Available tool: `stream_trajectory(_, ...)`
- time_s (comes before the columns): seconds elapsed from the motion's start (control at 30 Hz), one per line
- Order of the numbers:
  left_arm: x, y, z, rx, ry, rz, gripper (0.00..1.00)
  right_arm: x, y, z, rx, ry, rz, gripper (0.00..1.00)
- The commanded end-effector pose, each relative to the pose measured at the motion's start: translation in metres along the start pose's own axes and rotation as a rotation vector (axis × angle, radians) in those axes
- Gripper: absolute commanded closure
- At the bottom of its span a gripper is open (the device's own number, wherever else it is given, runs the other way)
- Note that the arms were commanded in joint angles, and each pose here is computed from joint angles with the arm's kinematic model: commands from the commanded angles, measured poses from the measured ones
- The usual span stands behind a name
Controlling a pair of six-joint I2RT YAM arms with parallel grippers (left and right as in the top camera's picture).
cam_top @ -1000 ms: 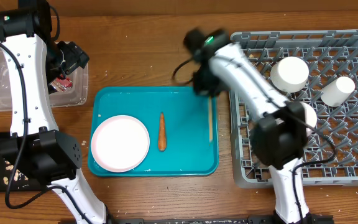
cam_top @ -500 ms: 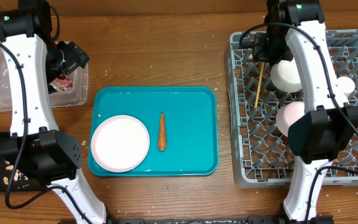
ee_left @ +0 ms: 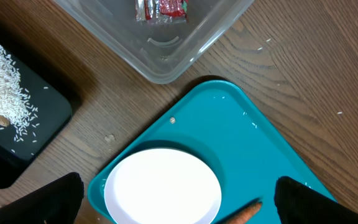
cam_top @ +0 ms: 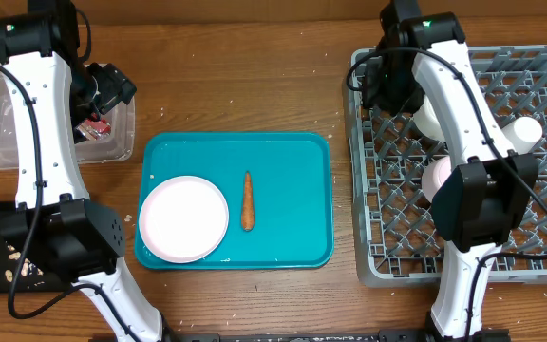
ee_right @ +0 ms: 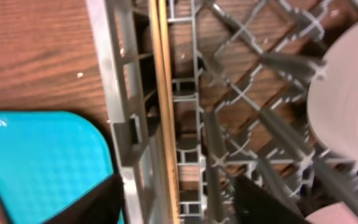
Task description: Sort waste into correct bins and load items into the dishwasher
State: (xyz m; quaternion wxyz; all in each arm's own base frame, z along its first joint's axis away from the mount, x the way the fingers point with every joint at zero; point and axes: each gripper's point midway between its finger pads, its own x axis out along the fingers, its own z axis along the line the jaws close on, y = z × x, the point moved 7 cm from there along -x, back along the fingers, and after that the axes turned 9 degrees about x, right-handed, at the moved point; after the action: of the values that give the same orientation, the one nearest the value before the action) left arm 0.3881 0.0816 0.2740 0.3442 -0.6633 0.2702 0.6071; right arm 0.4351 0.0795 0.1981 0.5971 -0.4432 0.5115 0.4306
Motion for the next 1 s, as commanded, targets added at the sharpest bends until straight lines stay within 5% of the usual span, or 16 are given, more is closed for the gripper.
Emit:
stream_trajectory(0.0,-0.009,-0.002,0.000,-0.008,0.004,-0.036,0.00,-0.017,0.004,0.000,0.084,-0.011,-0.016,0.38)
stream_trajectory(0.27,-0.009,-0.002,0.000,-0.008,0.004,-0.036,0.00,-0.062,0.030,0.031,0.038,-0.142,-0.003,0.36)
stream_trajectory(0.47,-0.009,-0.002,0.000,-0.008,0.004,-0.036,0.00,-0.058,0.059,0.086,-0.087,-0.270,0.052,0.00)
stream_trajectory(0.73,-0.009,-0.002,0.000,-0.008,0.005,-0.038,0.00,-0.047,0.094,0.154,-0.273,-0.315,-0.014,0.00)
stream_trajectory(0.97,-0.009,-0.002,0.000,-0.008,0.005,-0.038,0.00,-0.048,0.089,0.151,-0.269,-0.254,-0.069,0.00)
